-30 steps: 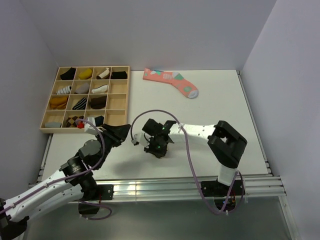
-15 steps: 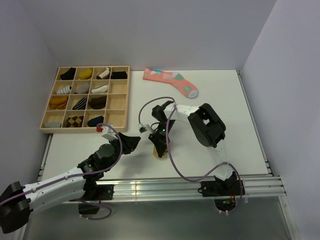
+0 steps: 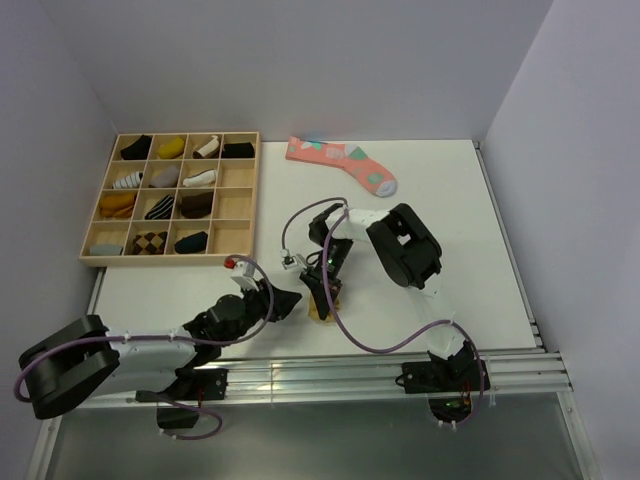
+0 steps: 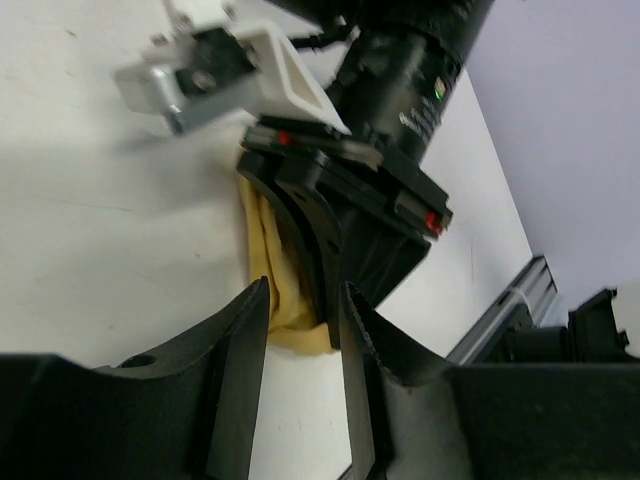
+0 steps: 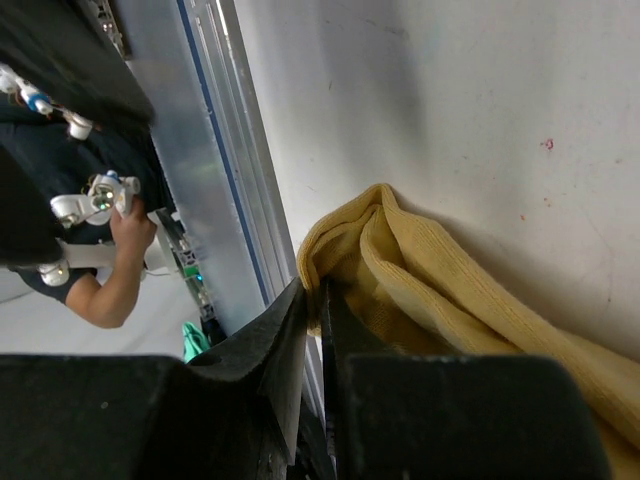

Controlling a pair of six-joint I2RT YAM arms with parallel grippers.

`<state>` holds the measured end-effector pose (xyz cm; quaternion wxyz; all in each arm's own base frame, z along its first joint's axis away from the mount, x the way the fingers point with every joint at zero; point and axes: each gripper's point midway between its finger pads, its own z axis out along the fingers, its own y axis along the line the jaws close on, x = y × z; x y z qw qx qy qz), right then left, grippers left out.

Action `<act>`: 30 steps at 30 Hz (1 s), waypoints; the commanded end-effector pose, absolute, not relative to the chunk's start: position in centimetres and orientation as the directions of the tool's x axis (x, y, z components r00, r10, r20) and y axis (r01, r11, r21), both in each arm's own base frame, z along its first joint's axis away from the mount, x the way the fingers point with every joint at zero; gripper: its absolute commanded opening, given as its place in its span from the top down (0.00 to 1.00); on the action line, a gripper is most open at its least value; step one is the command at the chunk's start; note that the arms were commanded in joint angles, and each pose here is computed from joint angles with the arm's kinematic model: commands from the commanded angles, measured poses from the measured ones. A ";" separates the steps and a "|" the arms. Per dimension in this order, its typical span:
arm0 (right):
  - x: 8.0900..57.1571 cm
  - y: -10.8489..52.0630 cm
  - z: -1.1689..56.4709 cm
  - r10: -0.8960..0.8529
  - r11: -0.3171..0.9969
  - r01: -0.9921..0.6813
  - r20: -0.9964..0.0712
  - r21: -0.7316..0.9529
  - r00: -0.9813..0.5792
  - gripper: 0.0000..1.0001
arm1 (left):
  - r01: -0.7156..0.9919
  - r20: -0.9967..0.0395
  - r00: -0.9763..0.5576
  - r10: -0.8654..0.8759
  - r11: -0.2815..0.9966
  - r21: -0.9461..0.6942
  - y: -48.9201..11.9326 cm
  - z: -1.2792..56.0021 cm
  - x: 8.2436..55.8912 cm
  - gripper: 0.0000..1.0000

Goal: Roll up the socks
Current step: Roll the sock at the center of the board.

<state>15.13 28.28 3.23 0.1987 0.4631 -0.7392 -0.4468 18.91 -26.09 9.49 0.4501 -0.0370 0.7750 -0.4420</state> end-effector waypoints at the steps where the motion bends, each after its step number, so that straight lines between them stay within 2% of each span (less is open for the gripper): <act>1: 15.8 28.9 3.7 -0.843 0.186 -0.494 -0.120 0.849 -0.524 0.84 | 0.453 -0.691 -0.565 -0.450 0.531 -0.716 -28.2 12.1 18.2 0.60; 10: 16.2 28.9 3.2 -0.836 0.221 -0.505 -0.104 0.834 -0.538 0.85 | 0.543 -0.710 -0.622 -0.331 0.471 -0.695 -30.7 10.4 16.1 0.59; 16: 16.1 28.7 3.4 -0.835 0.227 -0.510 -0.103 0.829 -0.540 0.87 | 0.544 -0.702 -0.632 -0.330 0.456 -0.704 -31.4 9.2 16.2 0.60; 30: 16.0 28.6 4.0 -0.831 0.222 -0.502 -0.108 0.836 -0.546 0.88 | 0.470 -0.708 -0.636 -0.306 0.574 -0.670 -31.0 6.5 17.7 0.60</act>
